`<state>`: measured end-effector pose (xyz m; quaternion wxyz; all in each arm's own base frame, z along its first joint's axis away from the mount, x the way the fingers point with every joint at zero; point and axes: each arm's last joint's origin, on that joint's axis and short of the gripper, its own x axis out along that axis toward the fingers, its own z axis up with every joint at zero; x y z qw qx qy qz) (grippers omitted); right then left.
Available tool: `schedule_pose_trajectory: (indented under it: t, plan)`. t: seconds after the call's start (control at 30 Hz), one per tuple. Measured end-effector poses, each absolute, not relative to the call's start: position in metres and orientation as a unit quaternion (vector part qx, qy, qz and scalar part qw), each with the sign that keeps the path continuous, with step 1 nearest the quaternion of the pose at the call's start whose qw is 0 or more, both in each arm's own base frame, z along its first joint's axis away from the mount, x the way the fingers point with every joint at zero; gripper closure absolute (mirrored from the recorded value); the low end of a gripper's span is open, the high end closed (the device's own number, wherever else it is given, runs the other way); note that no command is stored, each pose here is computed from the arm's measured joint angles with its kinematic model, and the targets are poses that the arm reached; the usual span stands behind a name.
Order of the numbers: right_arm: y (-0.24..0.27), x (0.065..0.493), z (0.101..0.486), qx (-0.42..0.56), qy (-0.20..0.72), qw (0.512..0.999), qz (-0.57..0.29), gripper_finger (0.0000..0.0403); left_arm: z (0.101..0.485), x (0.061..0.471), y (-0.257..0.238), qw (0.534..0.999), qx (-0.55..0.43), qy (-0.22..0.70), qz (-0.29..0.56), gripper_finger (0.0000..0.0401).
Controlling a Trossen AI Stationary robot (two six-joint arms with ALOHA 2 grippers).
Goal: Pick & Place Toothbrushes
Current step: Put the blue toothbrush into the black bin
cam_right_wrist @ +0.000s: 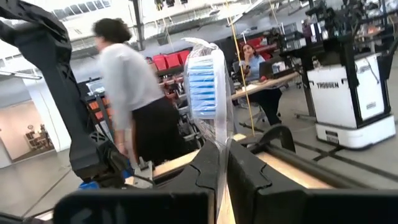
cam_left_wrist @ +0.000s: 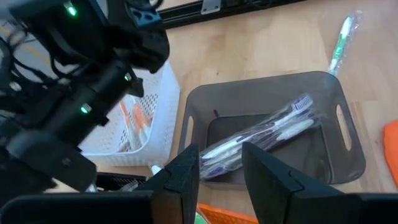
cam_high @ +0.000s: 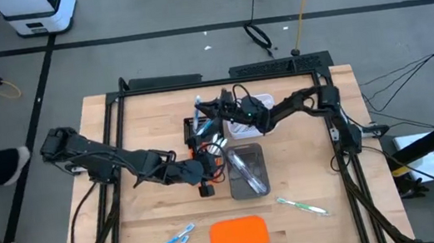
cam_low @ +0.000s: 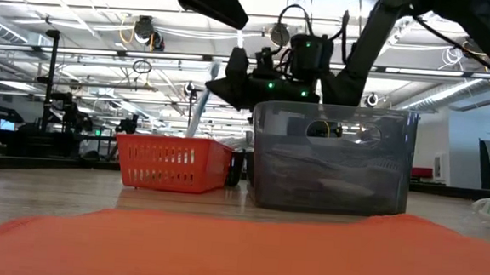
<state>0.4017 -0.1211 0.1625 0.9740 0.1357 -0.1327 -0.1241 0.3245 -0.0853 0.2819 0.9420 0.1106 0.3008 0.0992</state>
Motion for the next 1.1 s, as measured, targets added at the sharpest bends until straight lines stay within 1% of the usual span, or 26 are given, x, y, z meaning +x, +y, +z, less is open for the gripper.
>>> schedule_pose_trajectory:
  t: [0.33,0.5,0.6,0.7,0.93,1.1]
  plan:
    - [-0.12,0.407,0.132,0.174,-0.139,0.968,-0.118,0.0397,0.282,0.325,-0.085,0.943,0.11,0.298,0.099,0.0279]
    - [-0.113,0.409,0.129,0.182,-0.137,0.966,-0.12,0.0398,0.282,0.325,-0.085,0.943,0.109,0.298,0.099,0.0279]
    - [-0.11,0.41,0.128,0.161,-0.129,0.971,-0.121,0.0397,0.282,0.325,-0.085,0.943,0.109,0.298,0.099,0.0279]
    - [-0.11,0.41,0.128,0.16,-0.125,0.972,-0.122,0.0381,0.282,0.325,-0.085,0.943,0.109,0.297,0.099,0.0279]
    - [-0.11,0.411,0.126,0.153,-0.113,0.974,-0.122,0.0323,0.282,0.325,-0.085,0.943,0.109,0.297,0.099,0.0279]
    - [-0.112,0.41,0.126,0.143,-0.109,0.978,-0.103,0.0288,0.282,0.325,-0.085,0.943,0.109,0.297,0.099,0.0279]
